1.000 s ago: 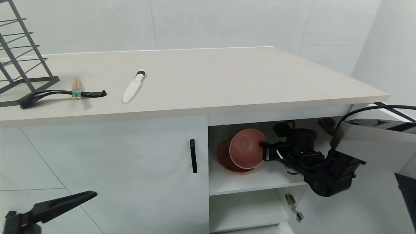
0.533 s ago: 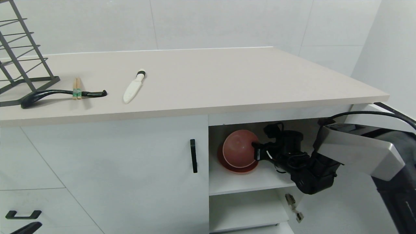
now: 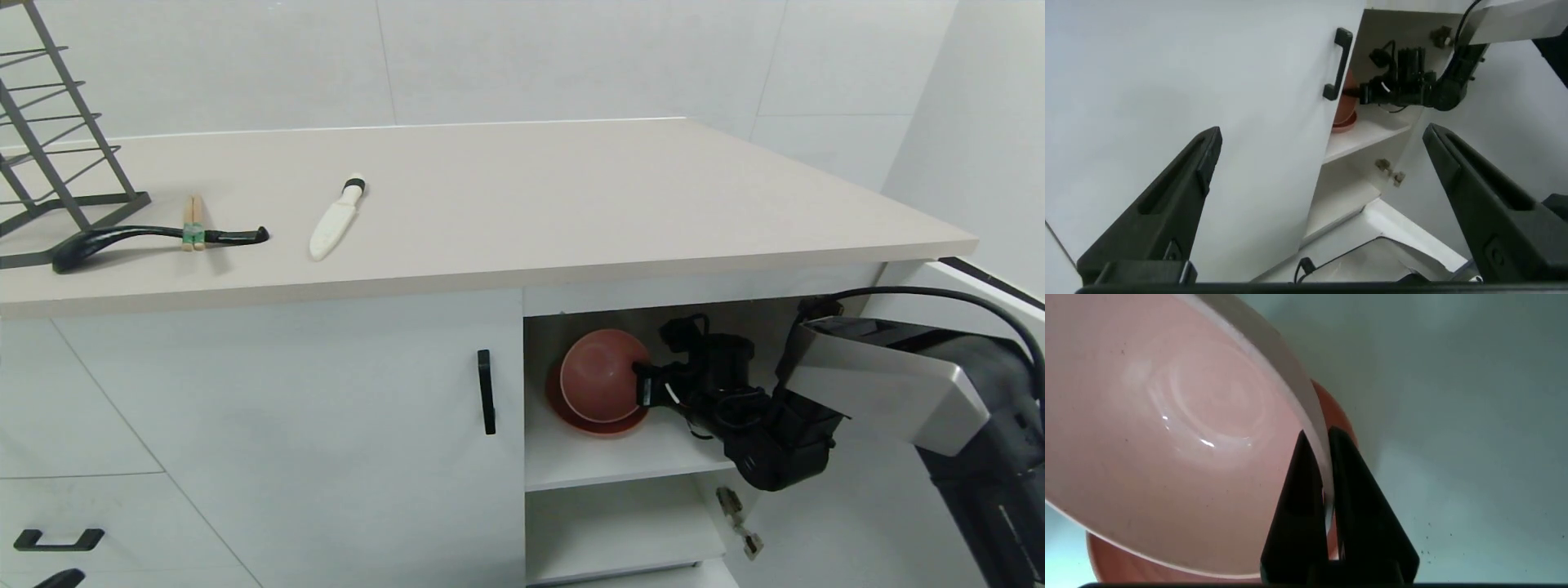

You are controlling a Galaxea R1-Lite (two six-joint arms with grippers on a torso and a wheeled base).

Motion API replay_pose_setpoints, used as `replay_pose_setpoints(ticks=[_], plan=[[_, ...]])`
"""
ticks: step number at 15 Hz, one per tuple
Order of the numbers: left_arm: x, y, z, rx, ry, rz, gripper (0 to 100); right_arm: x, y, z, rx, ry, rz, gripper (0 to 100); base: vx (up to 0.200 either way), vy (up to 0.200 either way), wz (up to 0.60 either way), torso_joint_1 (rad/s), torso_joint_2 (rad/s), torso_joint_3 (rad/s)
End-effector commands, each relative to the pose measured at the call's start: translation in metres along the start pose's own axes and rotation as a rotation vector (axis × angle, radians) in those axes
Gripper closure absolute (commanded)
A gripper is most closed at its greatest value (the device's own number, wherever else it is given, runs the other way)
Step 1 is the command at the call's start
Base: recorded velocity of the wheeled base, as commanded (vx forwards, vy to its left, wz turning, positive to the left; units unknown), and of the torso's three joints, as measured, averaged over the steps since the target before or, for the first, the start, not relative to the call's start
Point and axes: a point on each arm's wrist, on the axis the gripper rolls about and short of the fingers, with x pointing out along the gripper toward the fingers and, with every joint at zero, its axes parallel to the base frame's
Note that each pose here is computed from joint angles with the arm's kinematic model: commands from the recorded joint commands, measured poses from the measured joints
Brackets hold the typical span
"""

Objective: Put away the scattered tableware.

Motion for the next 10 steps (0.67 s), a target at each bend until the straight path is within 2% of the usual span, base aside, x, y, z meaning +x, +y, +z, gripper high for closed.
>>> replay_pose_setpoints(ticks=[1,6,10], plan=[[-0.001,0.000,-0.001,-0.003,0.003,0.002,0,-0.001,0.001,0.001,-0.001,-0.002,0.000,100,0.000,0.000,0.00,0.000,0.00,0.000],[-0.002,0.000,-0.005,-0.018,0.023,0.009,0,-0.018,0.004,0.017,-0.002,-0.020,0.002,100,0.000,0.000,0.00,0.000,0.00,0.000],[-0.002,0.000,-0.005,-0.019,0.025,0.010,0,-0.024,0.004,0.009,-0.002,0.015,0.001,100,0.000,0.000,0.00,0.000,0.00,0.000]])
